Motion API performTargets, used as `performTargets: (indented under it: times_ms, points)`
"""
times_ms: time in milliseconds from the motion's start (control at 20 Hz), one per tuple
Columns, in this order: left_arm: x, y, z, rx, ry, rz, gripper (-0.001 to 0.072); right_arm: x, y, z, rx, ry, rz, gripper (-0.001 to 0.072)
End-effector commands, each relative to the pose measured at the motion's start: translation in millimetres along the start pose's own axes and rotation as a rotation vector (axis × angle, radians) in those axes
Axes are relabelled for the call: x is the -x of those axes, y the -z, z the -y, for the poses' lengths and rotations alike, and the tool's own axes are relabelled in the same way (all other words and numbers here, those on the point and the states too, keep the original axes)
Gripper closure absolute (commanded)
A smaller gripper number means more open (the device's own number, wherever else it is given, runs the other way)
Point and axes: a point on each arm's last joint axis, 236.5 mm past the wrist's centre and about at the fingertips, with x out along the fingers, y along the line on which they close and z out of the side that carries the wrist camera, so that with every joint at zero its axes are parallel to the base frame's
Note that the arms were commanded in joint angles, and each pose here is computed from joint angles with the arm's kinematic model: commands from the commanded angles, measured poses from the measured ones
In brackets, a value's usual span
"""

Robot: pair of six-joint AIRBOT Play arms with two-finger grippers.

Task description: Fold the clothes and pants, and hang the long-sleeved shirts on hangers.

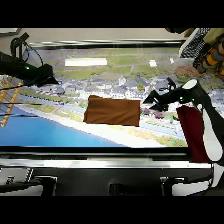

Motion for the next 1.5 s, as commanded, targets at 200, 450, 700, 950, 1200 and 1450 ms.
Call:
performTargets:
  times_ms: [200,450,700,950,1200,1450]
  points:
    - [-3.5,-5.8,-2.2,0.004,-0.003,0.016,0.0691,-54.8,13.7,7.1,-0.030,-0.109,-0.063,0.0209]
    - [-3.9,-11.9,-1.2,0.004,0.001,0.041,0.0691,-76.3,21.7,3.9,-0.015,-0.086,-0.085,0.0362]
    - [-3.9,-11.9,-1.2,0.004,0.001,0.041,0.0691,-71.1,20.6,-25.9,-0.014,-0.183,-0.083,0.0676]
    - [-4.1,-11.6,-0.7,0.004,0.002,0.040,0.0691,-24.9,-21.9,-79.8,-0.010,-0.215,0.006,0.0677]
    - [-4.0,-11.6,-0.8,0.004,0.002,0.040,0.0691,18.1,-72.3,-100.2,-0.064,-0.139,0.180,0.0677]
    - [-4.0,-11.6,-0.9,0.003,0.002,0.040,0.0691,78.0,-126.4,-87.8,-0.154,-0.061,0.401,0.0677]
